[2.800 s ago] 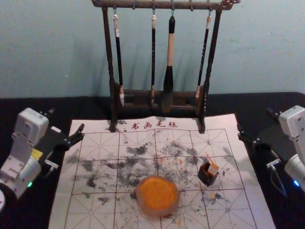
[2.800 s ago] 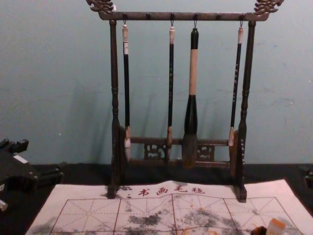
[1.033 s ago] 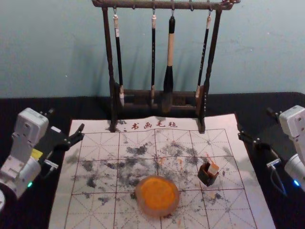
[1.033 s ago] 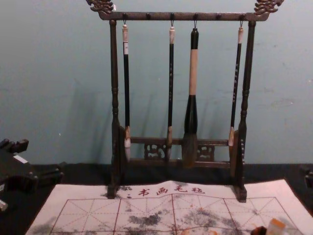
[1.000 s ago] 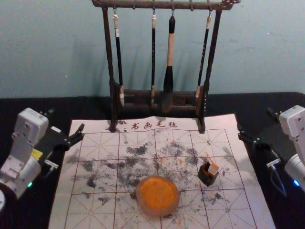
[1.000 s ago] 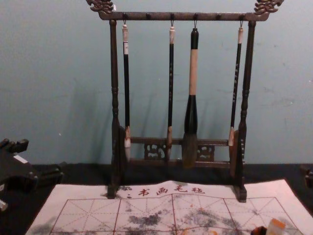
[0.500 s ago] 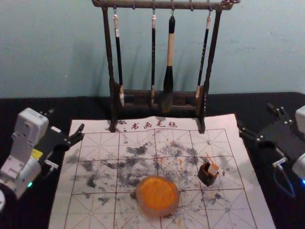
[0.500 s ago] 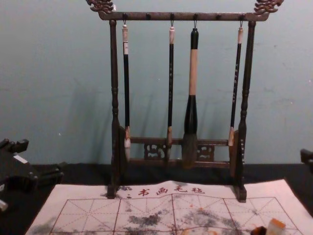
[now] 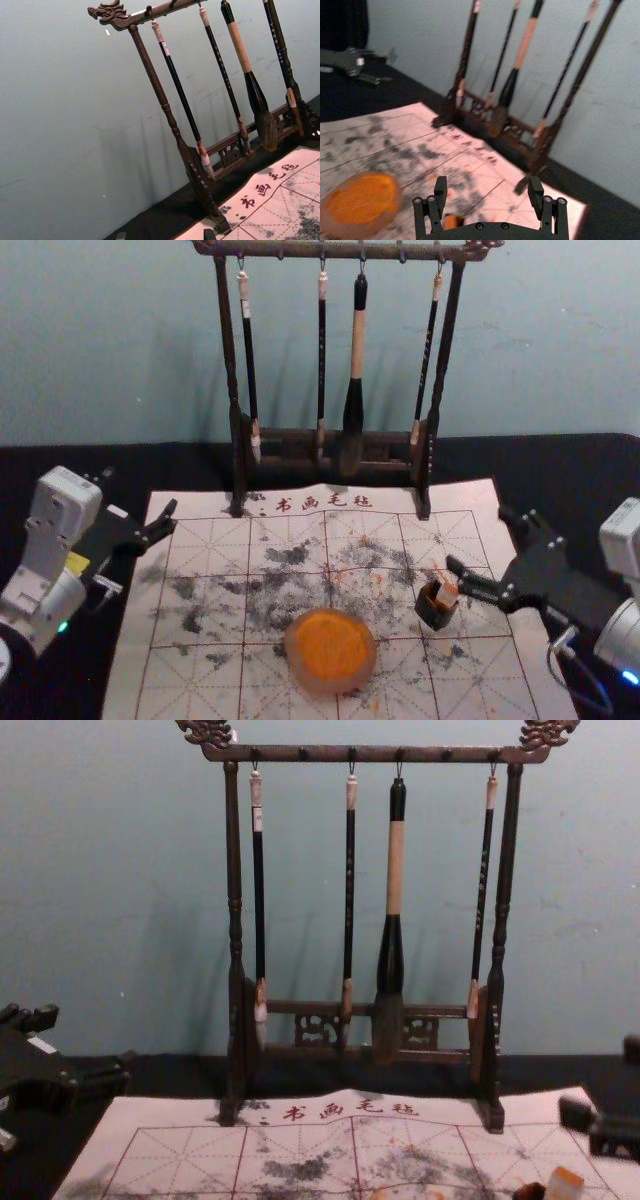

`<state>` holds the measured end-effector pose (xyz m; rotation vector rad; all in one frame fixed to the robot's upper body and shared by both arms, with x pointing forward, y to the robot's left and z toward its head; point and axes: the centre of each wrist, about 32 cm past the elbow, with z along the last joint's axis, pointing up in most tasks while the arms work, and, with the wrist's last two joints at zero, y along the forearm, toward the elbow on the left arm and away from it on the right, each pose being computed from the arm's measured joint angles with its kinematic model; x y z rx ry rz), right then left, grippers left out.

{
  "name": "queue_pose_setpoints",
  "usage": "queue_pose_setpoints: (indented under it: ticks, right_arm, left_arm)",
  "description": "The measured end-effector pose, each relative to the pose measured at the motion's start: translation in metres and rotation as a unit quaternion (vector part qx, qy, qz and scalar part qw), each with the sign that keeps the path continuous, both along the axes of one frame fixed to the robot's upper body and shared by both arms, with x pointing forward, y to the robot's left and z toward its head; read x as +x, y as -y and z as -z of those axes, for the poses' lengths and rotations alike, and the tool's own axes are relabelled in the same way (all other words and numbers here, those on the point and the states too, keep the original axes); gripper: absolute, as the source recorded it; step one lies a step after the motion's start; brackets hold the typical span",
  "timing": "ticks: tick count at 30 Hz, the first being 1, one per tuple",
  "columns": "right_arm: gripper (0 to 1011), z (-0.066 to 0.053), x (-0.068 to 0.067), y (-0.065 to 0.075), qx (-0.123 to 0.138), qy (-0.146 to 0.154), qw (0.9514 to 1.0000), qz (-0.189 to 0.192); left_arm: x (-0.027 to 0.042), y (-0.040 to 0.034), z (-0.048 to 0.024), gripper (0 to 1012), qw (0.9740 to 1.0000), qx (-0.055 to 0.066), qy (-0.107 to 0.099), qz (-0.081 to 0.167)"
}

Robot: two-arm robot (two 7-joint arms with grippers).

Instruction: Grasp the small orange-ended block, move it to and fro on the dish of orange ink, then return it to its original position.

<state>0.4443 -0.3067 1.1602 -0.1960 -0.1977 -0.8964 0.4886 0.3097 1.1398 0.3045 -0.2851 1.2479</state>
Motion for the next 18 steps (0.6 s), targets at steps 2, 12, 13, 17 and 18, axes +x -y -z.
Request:
queue_pose_setpoints:
  ticks: [2, 12, 13, 17, 18]
  right_arm:
    - [1000, 0.004, -0.003, -0.003, -0.004, -0.011, 0.9999, -0.01]
    - [1000, 0.017, -0.006, -0.007, -0.016, -0.055, 0.998, -0.029]
    - [1000, 0.017, -0.006, -0.007, -0.017, -0.057, 0.9978, -0.029]
    - [1000, 0.023, -0.003, -0.008, -0.021, -0.069, 0.9969, -0.03]
    - [1000, 0.024, -0.003, -0.008, -0.021, -0.071, 0.9968, -0.029]
  left_arm:
    - [0.0, 0.0, 0.0, 1001, 1.0, 0.0, 0.0, 0.0]
    - [0.0, 0.0, 0.0, 1001, 1.0, 0.0, 0.0, 0.0]
    - [0.0, 0.0, 0.0, 1001, 1.0, 0.0, 0.0, 0.0]
    - [0.0, 0.0, 0.0, 1001, 1.0, 0.0, 0.0, 0.0]
    - [0.0, 0.0, 0.0, 1001, 1.0, 0.0, 0.0, 0.0]
